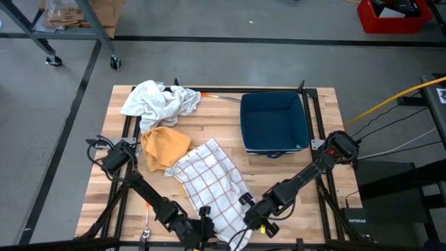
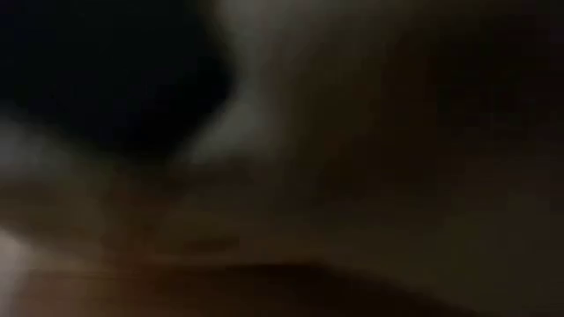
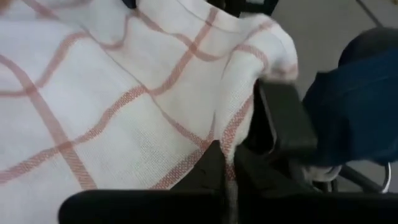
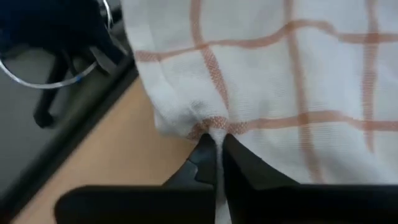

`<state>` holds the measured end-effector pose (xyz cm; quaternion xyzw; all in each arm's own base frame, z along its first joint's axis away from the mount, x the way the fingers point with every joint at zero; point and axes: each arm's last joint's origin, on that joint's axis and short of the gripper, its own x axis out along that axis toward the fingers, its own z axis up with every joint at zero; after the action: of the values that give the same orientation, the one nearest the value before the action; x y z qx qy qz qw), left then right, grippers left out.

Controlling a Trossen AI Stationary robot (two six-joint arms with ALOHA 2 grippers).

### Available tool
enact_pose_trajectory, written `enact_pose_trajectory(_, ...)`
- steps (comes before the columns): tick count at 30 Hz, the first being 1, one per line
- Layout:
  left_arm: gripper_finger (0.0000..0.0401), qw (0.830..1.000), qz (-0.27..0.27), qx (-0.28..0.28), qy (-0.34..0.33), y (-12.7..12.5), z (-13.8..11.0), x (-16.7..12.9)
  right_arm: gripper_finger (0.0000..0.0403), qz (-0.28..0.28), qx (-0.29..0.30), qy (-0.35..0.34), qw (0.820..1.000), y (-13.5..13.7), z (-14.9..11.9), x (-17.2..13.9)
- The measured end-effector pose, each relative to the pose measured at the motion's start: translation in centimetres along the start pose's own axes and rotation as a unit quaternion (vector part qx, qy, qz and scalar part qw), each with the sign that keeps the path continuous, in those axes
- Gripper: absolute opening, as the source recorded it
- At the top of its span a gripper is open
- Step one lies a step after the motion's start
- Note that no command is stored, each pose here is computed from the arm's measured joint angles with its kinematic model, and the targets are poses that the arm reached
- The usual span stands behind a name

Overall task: Fold towel
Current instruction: Fold the white-and-brown checkered towel

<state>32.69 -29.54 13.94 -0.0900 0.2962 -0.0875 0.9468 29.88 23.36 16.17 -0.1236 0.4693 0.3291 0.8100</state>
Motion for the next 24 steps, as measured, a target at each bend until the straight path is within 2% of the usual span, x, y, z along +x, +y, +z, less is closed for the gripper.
enact_pose_trajectory(5, 0.0004, 0.999, 0.019, -0.019, -0.030, -0.6, 0.9, -0.2, 0.0016, -0.005, 0.058, -0.035, 0.998, 0.2, 0.9, -2.0)
enact_pose_trajectory(9, 0.0003, 0.997, 0.036, -0.055, -0.049, -0.8, 1.2, -0.3, 0.0022, -0.041, 0.091, -0.070, 0.993, 0.2, 1.6, -3.8)
enact_pose_trajectory(14, 0.0002, 0.990, 0.053, -0.113, -0.067, -0.9, 1.1, -0.5, 0.0014, -0.108, 0.103, -0.099, 0.984, -0.6, 2.0, -5.2)
enact_pose_trajectory(17, 0.0003, 0.978, 0.072, -0.171, -0.095, -1.1, 1.0, -0.7, 0.0014, -0.135, 0.124, -0.104, 0.978, -1.5, 2.0, -5.3)
enact_pose_trajectory(24, 0.0002, 0.937, 0.114, -0.280, -0.172, -2.5, 0.0, -1.9, 0.0017, -0.167, 0.172, -0.111, 0.965, -4.3, 1.8, -5.8)
